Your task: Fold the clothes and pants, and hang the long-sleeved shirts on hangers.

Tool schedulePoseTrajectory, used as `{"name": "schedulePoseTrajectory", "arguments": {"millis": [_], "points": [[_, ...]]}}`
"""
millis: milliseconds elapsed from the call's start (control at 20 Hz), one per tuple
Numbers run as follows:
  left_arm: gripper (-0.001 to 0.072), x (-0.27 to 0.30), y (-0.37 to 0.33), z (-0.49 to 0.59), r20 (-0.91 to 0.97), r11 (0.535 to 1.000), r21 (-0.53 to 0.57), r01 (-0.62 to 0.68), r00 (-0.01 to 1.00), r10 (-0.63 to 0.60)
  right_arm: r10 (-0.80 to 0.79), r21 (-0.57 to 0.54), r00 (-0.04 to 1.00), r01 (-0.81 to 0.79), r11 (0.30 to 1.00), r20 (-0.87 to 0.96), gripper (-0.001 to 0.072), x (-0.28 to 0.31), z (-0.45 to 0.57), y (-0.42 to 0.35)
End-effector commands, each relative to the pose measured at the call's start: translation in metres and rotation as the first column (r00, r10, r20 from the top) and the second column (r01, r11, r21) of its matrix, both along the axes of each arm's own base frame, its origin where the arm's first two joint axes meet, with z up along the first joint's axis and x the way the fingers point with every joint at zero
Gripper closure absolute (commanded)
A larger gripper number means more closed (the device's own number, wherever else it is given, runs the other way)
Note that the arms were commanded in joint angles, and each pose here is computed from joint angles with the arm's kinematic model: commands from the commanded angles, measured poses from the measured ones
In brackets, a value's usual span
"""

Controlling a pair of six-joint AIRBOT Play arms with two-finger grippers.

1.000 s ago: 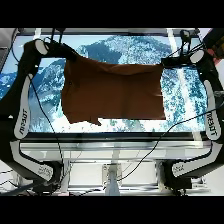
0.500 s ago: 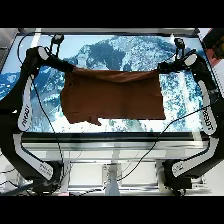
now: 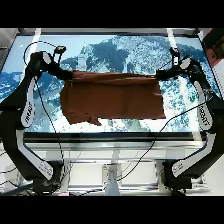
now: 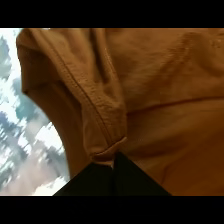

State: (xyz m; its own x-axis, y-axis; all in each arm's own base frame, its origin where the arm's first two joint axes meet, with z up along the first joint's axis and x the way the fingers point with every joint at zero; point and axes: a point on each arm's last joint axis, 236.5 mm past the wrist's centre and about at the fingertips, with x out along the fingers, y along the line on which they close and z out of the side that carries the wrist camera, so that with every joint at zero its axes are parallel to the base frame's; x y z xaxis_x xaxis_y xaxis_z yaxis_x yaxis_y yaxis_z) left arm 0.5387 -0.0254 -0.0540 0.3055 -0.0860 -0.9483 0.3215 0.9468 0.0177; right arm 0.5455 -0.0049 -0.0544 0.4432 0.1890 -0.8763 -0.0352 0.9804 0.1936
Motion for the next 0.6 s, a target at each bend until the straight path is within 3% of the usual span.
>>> {"name": "schedulePoseTrajectory", "arguments": {"millis": [0,350,400,450,500,550], "points": [[0.0695,-0.021,0.021,-0.009,-0.096,0.997,0.072,-0.029,0.995,0.036,-0.041,-0.021,0.999,0.041,0.999,0.026,0.0702,0.008,-0.002,-0.009],[0.0693,-0.04,0.004,-0.013,-0.18,1.0,0.011,-0.025,0.983,0.027,-0.033,0.019,0.999,0.033,0.999,-0.022,0.0701,-0.002,-0.005,0.001],[0.0657,-0.04,0.0,-0.013,-0.182,1.0,-0.002,-0.024,0.983,0.024,-0.028,0.022,0.999,0.028,0.999,-0.039,0.067,-0.006,-0.007,0.002],[0.0437,-0.04,-0.002,-0.013,-0.182,1.0,-0.009,-0.024,0.983,0.022,-0.025,0.023,0.998,0.026,0.999,-0.049,0.0504,-0.008,-0.007,0.003],[0.0153,-0.04,-0.007,-0.012,-0.182,0.999,-0.023,-0.024,0.983,0.019,-0.023,0.027,0.998,0.025,0.999,-0.056,0.0314,-0.009,-0.008,0.004],[0.0123,-0.04,-0.008,-0.012,-0.183,0.999,-0.027,-0.031,0.983,0.025,-0.021,0.034,0.998,0.023,0.999,-0.065,0.0288,-0.011,-0.008,0.005]]}}
